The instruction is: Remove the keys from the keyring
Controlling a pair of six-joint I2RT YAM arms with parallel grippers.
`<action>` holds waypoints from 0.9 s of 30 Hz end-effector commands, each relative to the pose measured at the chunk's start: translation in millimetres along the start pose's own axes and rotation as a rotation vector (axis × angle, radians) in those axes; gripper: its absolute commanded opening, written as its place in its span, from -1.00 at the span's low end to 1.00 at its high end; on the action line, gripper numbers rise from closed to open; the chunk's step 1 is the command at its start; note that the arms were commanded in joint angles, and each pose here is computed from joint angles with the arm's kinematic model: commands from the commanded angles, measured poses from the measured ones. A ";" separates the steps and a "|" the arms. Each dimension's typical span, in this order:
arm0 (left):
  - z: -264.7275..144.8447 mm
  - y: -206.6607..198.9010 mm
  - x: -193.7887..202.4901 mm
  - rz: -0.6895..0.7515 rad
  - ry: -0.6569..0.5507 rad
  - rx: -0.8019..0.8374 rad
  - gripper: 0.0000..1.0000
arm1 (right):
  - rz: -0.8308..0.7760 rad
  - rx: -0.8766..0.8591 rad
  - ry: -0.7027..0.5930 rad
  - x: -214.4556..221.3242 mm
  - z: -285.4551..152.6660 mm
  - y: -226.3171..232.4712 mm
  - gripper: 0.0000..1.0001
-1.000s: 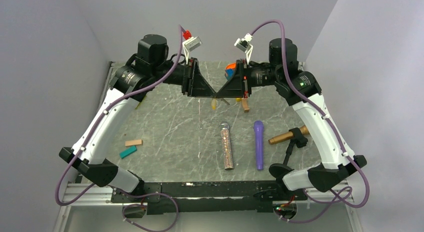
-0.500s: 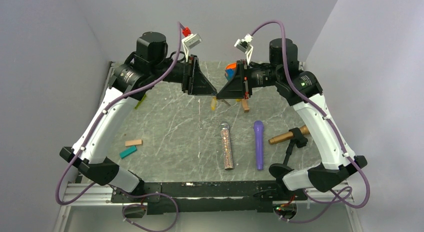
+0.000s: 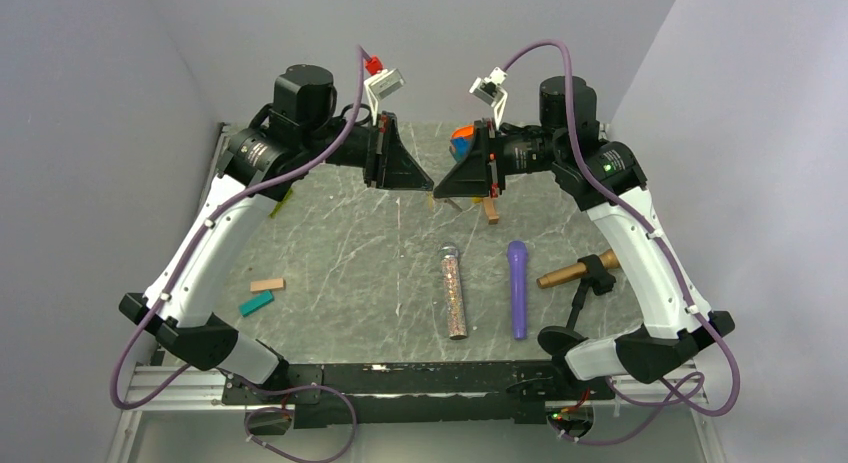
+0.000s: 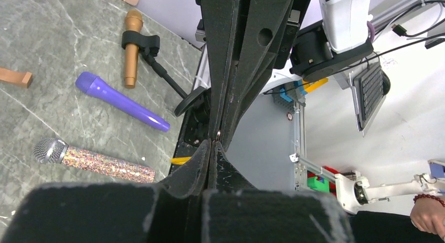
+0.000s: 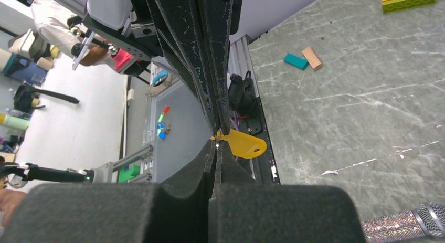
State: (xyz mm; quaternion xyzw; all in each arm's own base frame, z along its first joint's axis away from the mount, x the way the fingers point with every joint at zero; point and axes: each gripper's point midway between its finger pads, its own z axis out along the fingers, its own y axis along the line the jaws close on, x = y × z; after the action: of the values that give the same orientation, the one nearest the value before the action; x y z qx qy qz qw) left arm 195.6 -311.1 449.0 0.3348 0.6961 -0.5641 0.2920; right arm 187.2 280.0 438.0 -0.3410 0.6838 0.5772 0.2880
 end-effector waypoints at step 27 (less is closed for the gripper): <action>-20.4 -46.5 -84.1 0.091 -0.486 -0.146 -1.00 | -0.169 -0.072 -0.442 -124.1 -11.8 51.5 -1.00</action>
State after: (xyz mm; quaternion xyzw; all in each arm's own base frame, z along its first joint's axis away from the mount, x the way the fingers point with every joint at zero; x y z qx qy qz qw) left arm 222.6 -301.0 534.0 0.1982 0.6458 -0.5417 0.5003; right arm 219.3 290.7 518.5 -0.2820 0.6165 0.6140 0.4043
